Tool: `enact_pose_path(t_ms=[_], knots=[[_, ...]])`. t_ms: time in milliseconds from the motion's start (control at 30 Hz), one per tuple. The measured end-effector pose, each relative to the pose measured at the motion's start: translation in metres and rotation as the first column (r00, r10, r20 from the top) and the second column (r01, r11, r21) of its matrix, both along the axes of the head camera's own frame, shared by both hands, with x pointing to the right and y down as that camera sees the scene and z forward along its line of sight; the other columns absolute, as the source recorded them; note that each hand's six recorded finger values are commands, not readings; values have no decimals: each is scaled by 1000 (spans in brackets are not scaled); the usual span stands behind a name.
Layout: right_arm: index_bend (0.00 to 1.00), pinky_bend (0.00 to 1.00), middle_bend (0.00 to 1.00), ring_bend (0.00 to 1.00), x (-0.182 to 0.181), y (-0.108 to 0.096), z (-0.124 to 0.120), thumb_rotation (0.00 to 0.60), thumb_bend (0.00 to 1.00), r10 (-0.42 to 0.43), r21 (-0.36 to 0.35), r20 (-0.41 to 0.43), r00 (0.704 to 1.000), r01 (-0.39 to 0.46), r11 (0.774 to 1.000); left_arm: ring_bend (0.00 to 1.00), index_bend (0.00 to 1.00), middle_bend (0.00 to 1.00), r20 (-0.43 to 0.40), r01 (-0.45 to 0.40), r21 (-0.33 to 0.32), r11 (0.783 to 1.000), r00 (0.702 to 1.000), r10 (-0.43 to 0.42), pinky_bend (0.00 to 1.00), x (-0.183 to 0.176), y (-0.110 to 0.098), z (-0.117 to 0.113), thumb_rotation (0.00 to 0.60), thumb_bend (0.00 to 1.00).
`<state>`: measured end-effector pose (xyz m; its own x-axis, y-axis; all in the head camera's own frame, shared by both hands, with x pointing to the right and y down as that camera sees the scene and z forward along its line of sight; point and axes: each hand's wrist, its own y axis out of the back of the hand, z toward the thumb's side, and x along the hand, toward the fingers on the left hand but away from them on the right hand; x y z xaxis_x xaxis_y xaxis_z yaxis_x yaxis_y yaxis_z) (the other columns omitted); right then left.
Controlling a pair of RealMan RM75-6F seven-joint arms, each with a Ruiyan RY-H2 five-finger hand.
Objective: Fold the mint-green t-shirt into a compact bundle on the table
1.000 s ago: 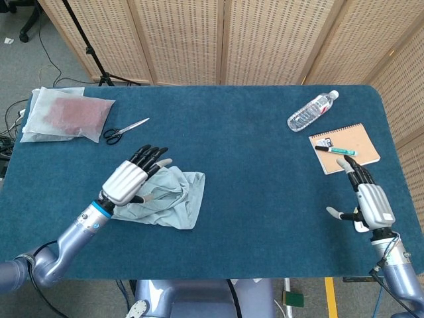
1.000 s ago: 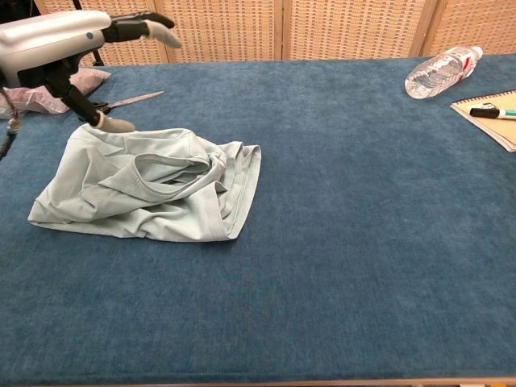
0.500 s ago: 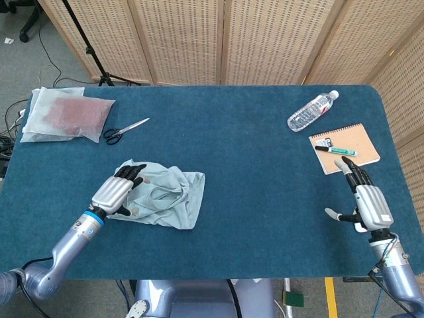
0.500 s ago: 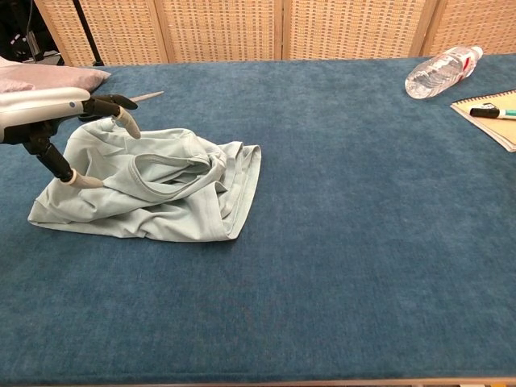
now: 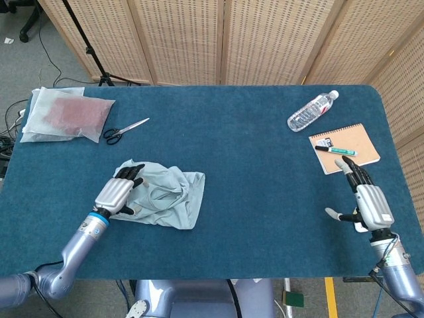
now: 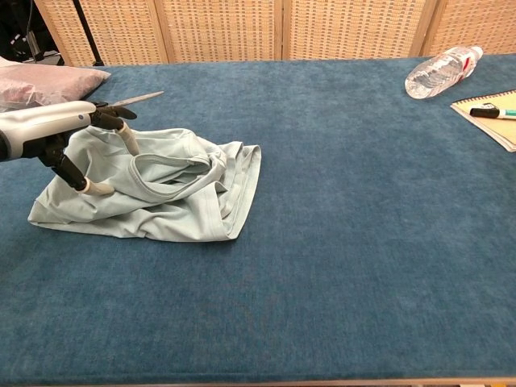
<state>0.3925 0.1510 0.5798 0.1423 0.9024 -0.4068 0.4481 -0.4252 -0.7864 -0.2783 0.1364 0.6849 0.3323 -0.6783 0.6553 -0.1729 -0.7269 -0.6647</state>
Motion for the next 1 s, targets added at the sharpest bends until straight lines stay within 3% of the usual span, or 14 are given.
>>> enact_pose_path(t_ms=[700,1000], knots=[[0,70,0,0,0,0,-1,600,0,1,1,6,1000,-1,1000,0,562,0,8,10,18,1000,1000,-10,0,14,4,6,600,364],[0,70,0,0,1,0,-2,600,0,3,1,7,1000,-3,1000,0,595,0,-38,-7,53,999,999,9,0,21,8,-3,600,372]])
